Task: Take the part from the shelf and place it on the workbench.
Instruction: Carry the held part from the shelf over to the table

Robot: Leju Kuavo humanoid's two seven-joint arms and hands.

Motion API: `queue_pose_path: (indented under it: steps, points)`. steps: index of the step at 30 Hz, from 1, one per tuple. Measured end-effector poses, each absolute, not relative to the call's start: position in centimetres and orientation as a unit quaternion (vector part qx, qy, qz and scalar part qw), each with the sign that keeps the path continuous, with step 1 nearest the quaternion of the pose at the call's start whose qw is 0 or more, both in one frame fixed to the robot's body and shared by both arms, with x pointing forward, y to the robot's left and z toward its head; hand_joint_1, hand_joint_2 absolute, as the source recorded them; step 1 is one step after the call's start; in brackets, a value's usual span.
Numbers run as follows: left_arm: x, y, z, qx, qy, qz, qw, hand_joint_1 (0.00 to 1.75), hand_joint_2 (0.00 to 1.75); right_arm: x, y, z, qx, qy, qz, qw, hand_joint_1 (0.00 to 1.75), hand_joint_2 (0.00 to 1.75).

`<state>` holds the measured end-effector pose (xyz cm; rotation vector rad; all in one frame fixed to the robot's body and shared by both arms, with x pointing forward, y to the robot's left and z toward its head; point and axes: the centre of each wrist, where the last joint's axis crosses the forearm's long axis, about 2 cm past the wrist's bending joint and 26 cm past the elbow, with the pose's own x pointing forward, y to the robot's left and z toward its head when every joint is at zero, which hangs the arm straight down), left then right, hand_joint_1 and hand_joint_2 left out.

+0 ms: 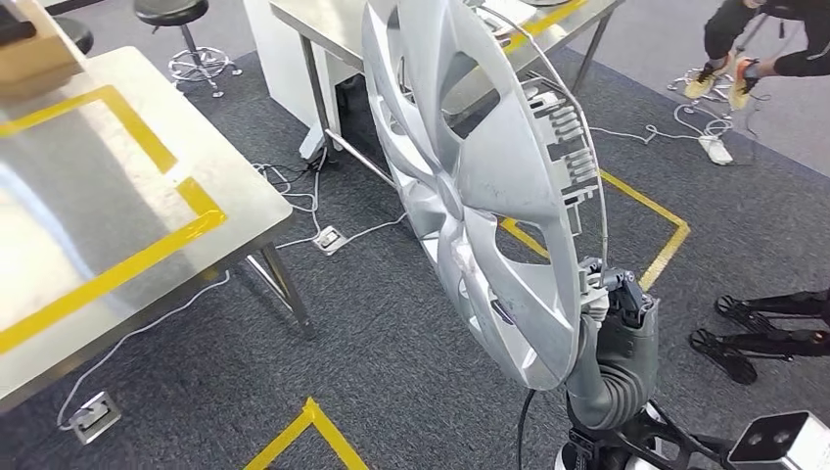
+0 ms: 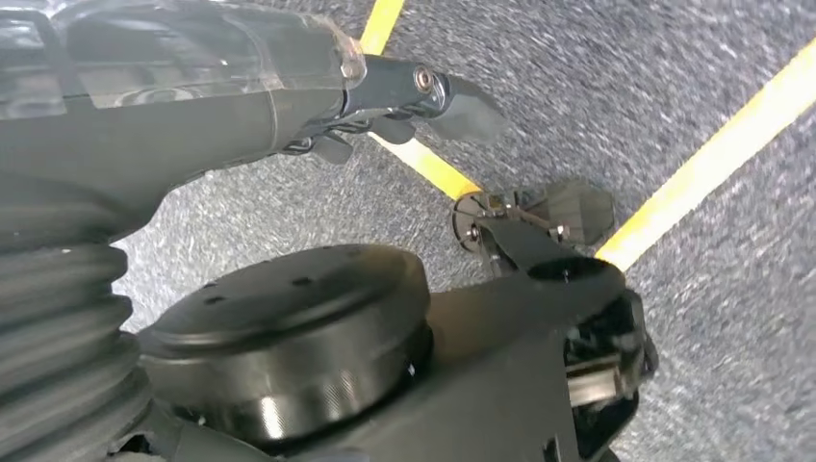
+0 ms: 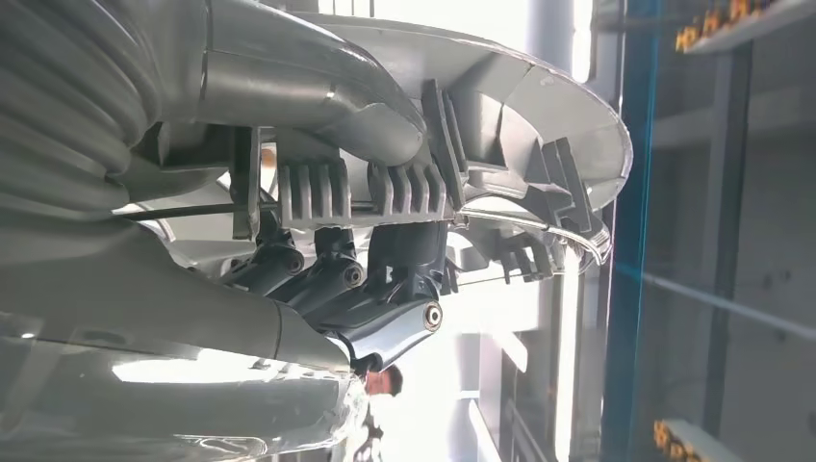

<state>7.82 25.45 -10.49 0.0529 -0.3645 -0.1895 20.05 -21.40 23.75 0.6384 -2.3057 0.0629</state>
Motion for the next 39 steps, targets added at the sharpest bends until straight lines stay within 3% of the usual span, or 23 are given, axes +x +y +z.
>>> queue_pose_path:
  steps: [39]
  points:
    - [7.69,25.00,-10.48,0.019,-0.185,-0.097,0.978,0.00,1.75,20.11,-21.21,23.90,0.252,-0.900,0.024,0.356,1.75,1.75]
